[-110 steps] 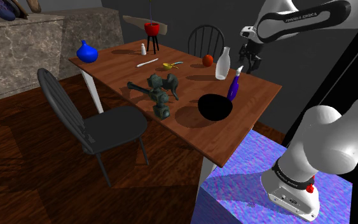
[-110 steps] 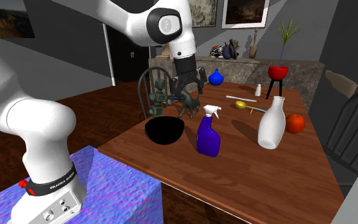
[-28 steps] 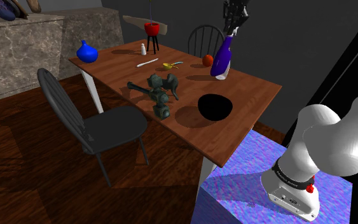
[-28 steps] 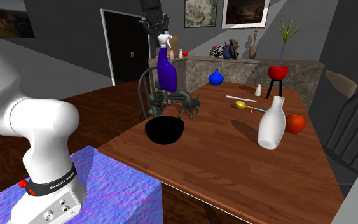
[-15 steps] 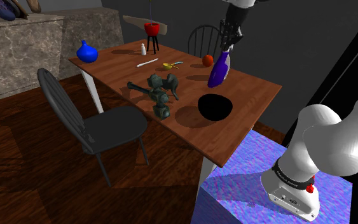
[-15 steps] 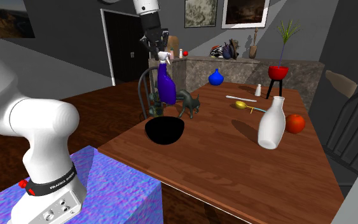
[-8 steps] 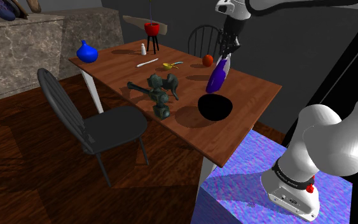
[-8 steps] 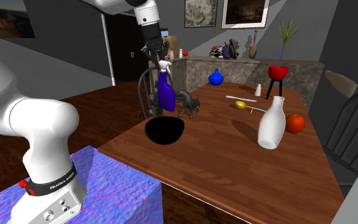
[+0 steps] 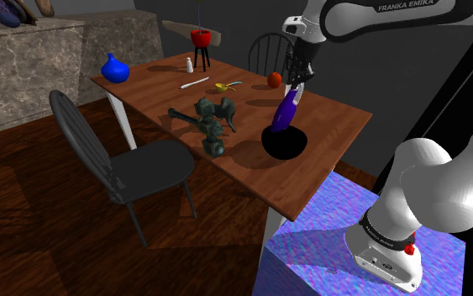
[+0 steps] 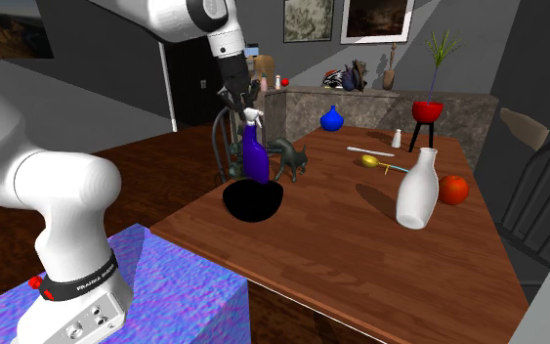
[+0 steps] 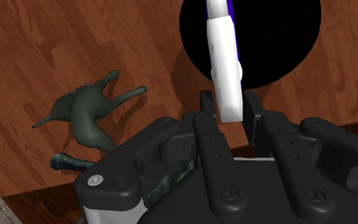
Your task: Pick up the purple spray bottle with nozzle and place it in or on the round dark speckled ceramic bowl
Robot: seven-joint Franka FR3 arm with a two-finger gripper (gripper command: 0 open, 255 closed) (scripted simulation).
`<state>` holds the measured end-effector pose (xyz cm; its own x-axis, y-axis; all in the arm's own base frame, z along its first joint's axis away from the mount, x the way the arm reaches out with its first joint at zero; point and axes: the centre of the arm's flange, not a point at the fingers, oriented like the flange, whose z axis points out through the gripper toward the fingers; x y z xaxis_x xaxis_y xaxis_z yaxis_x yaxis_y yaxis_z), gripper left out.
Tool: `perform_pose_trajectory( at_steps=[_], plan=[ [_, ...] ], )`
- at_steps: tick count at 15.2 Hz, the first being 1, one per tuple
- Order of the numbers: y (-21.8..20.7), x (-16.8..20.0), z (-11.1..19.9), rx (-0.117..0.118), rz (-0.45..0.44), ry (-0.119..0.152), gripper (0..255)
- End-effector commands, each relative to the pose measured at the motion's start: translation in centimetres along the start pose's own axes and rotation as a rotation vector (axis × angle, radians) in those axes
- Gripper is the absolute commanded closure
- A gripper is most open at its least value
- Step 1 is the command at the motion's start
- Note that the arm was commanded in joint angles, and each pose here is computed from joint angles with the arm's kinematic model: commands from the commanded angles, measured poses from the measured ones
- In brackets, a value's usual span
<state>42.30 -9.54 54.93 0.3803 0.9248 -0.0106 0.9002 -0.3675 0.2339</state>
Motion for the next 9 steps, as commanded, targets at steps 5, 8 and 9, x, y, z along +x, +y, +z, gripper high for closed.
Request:
perform_pose_trajectory(
  at_steps=[5,8,9],
  plan=[
    [-0.5,0.1,2.5,0.0,0.0,0.0,255],
    [-0.5,0.1,2.5,0.0,0.0,0.0,255],
    [-0.5,0.1,2.5,0.0,0.0,0.0,255]
  ],
)
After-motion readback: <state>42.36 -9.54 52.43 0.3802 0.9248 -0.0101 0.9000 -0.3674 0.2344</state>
